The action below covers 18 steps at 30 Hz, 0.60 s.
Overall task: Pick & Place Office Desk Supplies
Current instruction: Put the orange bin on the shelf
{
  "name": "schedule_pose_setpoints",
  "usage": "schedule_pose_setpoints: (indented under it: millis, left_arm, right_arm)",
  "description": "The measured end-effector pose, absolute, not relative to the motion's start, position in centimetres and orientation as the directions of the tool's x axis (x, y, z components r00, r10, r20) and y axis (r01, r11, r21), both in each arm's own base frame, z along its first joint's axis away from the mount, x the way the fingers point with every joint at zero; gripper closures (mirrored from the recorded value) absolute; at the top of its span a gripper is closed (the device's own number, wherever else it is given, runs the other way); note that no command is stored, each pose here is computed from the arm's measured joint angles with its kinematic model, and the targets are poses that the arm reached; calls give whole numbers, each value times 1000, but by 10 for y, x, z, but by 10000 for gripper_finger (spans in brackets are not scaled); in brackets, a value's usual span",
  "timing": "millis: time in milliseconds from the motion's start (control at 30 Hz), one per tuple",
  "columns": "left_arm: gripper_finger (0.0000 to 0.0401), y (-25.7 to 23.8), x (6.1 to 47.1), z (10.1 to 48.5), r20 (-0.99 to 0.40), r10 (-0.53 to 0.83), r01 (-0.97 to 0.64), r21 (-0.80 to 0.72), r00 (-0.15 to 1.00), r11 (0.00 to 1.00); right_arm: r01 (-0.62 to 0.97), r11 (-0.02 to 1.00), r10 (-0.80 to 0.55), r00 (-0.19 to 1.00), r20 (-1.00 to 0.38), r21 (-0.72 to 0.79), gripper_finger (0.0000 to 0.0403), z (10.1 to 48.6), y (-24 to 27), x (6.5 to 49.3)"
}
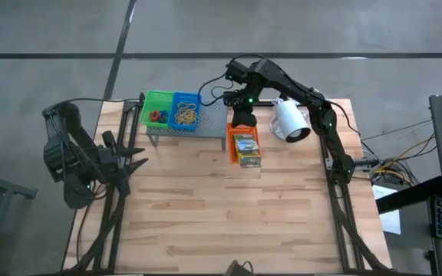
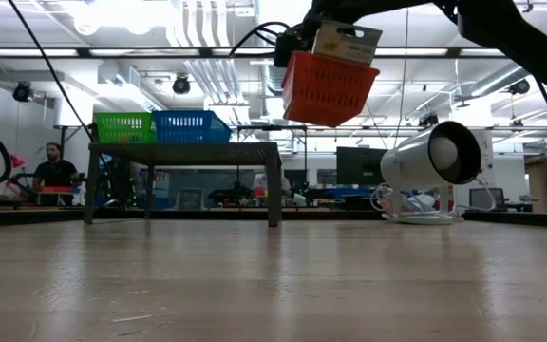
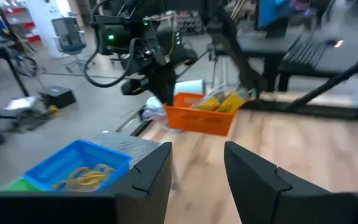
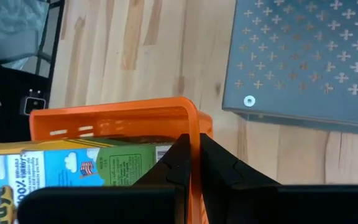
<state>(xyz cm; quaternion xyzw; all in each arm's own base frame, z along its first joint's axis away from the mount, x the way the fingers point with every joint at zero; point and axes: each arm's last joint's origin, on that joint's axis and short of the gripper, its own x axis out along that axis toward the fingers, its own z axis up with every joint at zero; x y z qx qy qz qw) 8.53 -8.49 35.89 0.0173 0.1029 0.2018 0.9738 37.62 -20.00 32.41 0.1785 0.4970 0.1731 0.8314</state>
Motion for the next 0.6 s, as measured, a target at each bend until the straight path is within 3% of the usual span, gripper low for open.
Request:
schedule_pose_setpoints:
  millis: [100,233,500,600]
  left_arm:
    - [256,-82,91,358,-208,435,-411,151,876,899]
    - [268,-75,106,358,-259,500,-482,135,826,866]
    - [277,-29,153,366,-427,487,-619,-258,762,742]
    - [277,-1,165,367,-460,494,-665,-371,738,648]
  right_arm:
    - [-106,877,464,445,-766,469,385,324,-200,376]
    - [-103,876,465,445,-765,472,385,324,-201,375]
    - [-101,877,462,446,-767,470,385,324,-202,375]
    - [-101,877,462,446,-767,470,385,324,-202,375]
